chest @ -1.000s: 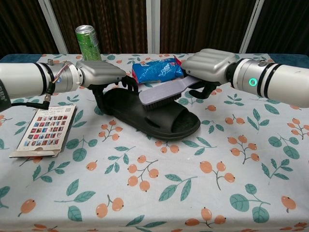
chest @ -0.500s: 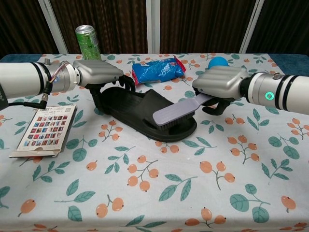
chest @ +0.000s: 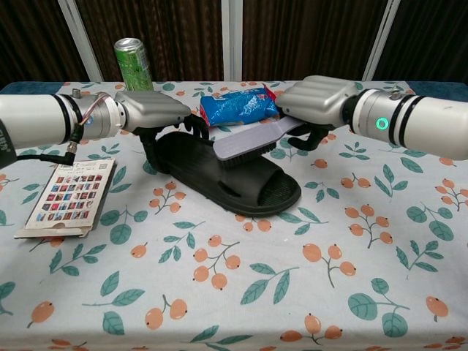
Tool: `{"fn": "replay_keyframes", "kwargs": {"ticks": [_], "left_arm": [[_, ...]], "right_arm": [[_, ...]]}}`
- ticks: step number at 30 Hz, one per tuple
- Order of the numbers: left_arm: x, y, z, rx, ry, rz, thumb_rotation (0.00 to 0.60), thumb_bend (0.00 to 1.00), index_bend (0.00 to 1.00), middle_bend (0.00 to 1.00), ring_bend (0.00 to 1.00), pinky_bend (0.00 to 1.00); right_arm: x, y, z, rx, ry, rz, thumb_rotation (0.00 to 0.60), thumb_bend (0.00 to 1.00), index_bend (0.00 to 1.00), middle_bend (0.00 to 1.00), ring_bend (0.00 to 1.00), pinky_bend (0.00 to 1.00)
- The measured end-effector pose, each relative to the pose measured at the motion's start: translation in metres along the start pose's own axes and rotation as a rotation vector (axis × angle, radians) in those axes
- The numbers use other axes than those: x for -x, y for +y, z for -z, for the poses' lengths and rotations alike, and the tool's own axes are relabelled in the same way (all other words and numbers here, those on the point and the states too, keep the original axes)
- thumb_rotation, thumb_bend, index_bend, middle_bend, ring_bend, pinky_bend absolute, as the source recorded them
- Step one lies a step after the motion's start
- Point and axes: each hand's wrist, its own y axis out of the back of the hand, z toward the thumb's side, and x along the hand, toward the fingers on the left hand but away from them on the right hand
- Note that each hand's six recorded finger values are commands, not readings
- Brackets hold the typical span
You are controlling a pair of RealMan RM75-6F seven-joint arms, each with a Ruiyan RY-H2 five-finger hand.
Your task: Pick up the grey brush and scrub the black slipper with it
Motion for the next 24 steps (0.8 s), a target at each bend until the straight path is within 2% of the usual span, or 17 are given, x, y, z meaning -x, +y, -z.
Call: {"fn": "replay_keyframes", "kwargs": {"ticks": [4, 11, 13, 15, 19, 22, 24], "left_arm": [[0.001, 0.0, 0.002, -0.003, 0.004, 0.0, 0.6, 0.25, 0.41, 0.43, 0.25, 0.27], [0.004, -0.003, 0.004, -0.006, 0.01, 0.0, 0.6, 0.25, 0.41, 0.42, 0.25, 0.27], [0.004, -0.003, 0.004, -0.01, 0.009, -0.002, 0.6, 0.25, 0.38, 0.41, 0.25, 0.27], [0.005, -0.001, 0.003, -0.014, 0.006, -0.009, 0.6, 0.24, 0.33, 0.39, 0.25, 0.27], [0.006, 0.002, 0.0, -0.015, 0.0, -0.023, 0.6, 0.21, 0.22, 0.3, 0.18, 0.23], [0.009, 0.007, -0.002, -0.018, -0.008, -0.031, 0.6, 0.2, 0.17, 0.23, 0.13, 0.21], [0.013, 0.011, -0.003, -0.024, -0.012, -0.042, 0.6, 0.2, 0.17, 0.22, 0.13, 0.21]], "right_arm": [[-0.001, -0.01, -0.003, -0.015, 0.007, -0.033, 0.6, 0.39, 1.0, 1.0, 1.0, 1.0], [-0.033, -0.03, 0.007, 0.006, 0.016, -0.083, 0.6, 0.39, 1.0, 1.0, 1.0, 1.0], [-0.043, -0.032, 0.01, 0.01, 0.019, -0.084, 0.6, 0.39, 1.0, 1.0, 1.0, 1.0], [-0.053, -0.03, 0.015, 0.015, 0.019, -0.073, 0.6, 0.39, 1.0, 1.0, 1.0, 1.0], [-0.07, -0.017, 0.03, 0.052, -0.006, -0.022, 0.6, 0.39, 1.0, 1.0, 1.0, 1.0], [-0.081, -0.005, 0.051, 0.09, -0.06, 0.014, 0.6, 0.39, 1.0, 1.0, 1.0, 1.0], [-0.088, -0.001, 0.067, 0.112, -0.107, 0.021, 0.6, 0.39, 1.0, 1.0, 1.0, 1.0]]}}
